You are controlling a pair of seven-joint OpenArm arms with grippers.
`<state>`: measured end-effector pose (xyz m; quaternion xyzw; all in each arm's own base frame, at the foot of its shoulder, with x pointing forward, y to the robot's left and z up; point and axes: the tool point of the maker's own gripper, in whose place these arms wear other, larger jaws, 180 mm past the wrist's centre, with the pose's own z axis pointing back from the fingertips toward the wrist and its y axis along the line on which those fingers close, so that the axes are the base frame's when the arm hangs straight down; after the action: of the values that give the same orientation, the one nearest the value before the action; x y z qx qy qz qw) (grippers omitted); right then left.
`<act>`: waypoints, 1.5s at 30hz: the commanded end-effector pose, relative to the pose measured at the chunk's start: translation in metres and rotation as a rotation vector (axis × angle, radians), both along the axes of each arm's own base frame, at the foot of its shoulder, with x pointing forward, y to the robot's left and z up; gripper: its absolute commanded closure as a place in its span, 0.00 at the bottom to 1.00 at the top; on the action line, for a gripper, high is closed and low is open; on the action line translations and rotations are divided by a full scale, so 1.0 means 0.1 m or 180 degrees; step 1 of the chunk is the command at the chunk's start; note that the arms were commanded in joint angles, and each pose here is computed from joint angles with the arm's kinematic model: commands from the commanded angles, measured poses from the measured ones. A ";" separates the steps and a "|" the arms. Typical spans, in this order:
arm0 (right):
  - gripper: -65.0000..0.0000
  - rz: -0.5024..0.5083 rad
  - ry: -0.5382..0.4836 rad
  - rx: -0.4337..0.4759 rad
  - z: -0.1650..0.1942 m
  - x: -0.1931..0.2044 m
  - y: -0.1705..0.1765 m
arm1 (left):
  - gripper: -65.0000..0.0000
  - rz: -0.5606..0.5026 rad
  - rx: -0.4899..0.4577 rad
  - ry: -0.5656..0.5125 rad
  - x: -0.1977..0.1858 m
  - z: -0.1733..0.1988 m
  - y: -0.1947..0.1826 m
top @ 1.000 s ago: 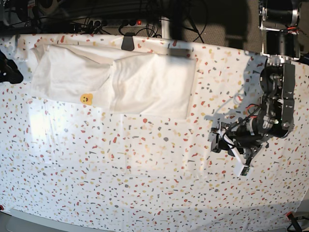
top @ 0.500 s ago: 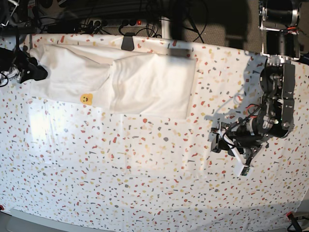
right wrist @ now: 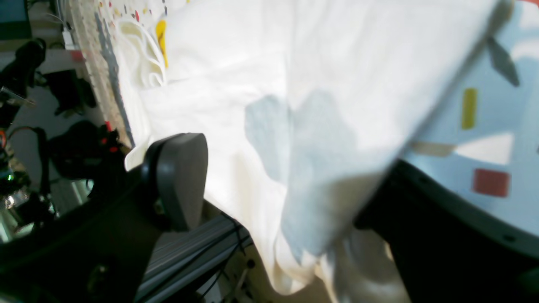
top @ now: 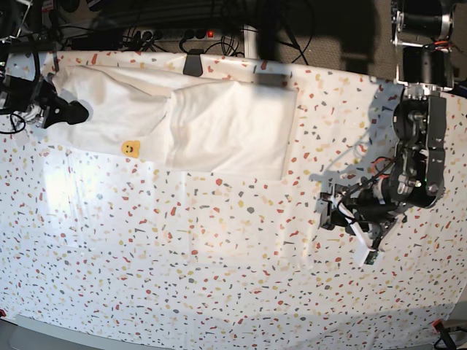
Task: Fold the T-shirt properly
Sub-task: 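Move the right gripper to the folded bundle and grasp its edge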
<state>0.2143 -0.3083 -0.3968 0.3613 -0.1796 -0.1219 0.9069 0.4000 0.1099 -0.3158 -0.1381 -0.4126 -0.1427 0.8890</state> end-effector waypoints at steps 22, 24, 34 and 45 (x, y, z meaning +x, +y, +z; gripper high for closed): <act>0.41 -0.0005 -0.0084 0.0055 0.12 0.05 -0.04 | 0.50 -0.0014 -0.0040 -0.0195 0.10 0.21 -0.01; 0.62 -0.0004 -0.0085 0.0054 0.12 0.05 -0.04 | 0.50 -0.0014 -0.0040 -0.0195 0.10 0.21 -0.01; 1.00 -0.0007 -0.0267 0.0015 0.28 0.27 -0.09 | 0.50 -0.0036 0.0003 -0.0066 0.06 0.15 0.00; 1.00 -0.0167 -0.0772 -0.0812 0.69 1.09 -0.48 | 0.50 -0.0035 0.0004 -0.0061 0.06 0.14 0.00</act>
<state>0.3096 -0.3454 -0.3517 0.2560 -0.2755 -0.0833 0.9228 0.3939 0.1099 -0.3225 -0.1374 -0.3895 -0.1460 0.8990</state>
